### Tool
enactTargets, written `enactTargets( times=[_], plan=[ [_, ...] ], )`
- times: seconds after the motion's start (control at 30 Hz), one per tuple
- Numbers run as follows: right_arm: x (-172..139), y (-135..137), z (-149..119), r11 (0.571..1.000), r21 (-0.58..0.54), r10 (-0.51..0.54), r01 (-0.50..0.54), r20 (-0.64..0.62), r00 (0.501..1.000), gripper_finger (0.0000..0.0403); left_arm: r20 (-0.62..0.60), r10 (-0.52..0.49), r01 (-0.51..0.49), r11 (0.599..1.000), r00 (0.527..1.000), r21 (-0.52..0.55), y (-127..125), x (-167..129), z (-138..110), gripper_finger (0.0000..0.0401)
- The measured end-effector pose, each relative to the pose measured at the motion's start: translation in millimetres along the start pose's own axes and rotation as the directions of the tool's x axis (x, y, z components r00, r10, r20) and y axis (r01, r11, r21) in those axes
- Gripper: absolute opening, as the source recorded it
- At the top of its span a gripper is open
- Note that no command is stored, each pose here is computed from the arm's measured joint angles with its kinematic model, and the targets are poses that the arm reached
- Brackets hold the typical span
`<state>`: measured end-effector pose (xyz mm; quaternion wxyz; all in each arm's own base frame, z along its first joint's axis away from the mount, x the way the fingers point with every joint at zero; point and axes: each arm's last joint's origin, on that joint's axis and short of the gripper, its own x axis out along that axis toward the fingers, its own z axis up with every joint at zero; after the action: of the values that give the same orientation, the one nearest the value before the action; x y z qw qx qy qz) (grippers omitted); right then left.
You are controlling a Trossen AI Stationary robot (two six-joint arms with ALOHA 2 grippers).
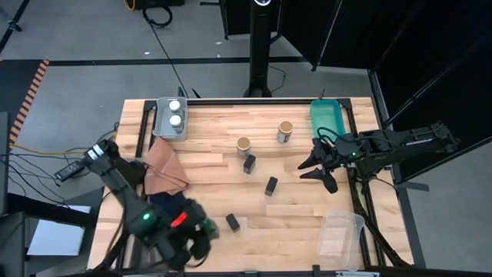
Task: Sort spices by type
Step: Put the green spice bottle into the black transparent bin
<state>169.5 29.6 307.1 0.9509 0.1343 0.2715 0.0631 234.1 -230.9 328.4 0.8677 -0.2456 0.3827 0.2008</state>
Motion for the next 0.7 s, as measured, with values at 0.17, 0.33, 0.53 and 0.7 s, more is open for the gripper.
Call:
enactTargets(
  times=[0.17,0.33,0.53,0.7],
  plan=[
    [0,-1,0,0.999,0.001,-0.042,0.042,0.014,0.999,0.016,-0.042,-0.009,0.008,1.0,0.999,-0.026,2,-21,-25,0.0194],
    [0,-2,2,0.998,0.008,-0.062,0.062,0.03,0.998,0.016,-0.079,0.017,-0.019,0.999,0.997,-0.034,8,-36,-46,0.0194],
    [0,-2,2,0.996,0.01,-0.086,0.085,0.038,0.996,0.016,-0.144,0.042,-0.042,0.999,0.989,0.004,15,-51,-66,0.0194],
    [0,-3,2,0.993,0.039,-0.116,0.114,0.047,0.992,0.016,-0.169,0.052,-0.052,0.999,0.984,0.002,20,-63,-80,0.0194]
  ],
)
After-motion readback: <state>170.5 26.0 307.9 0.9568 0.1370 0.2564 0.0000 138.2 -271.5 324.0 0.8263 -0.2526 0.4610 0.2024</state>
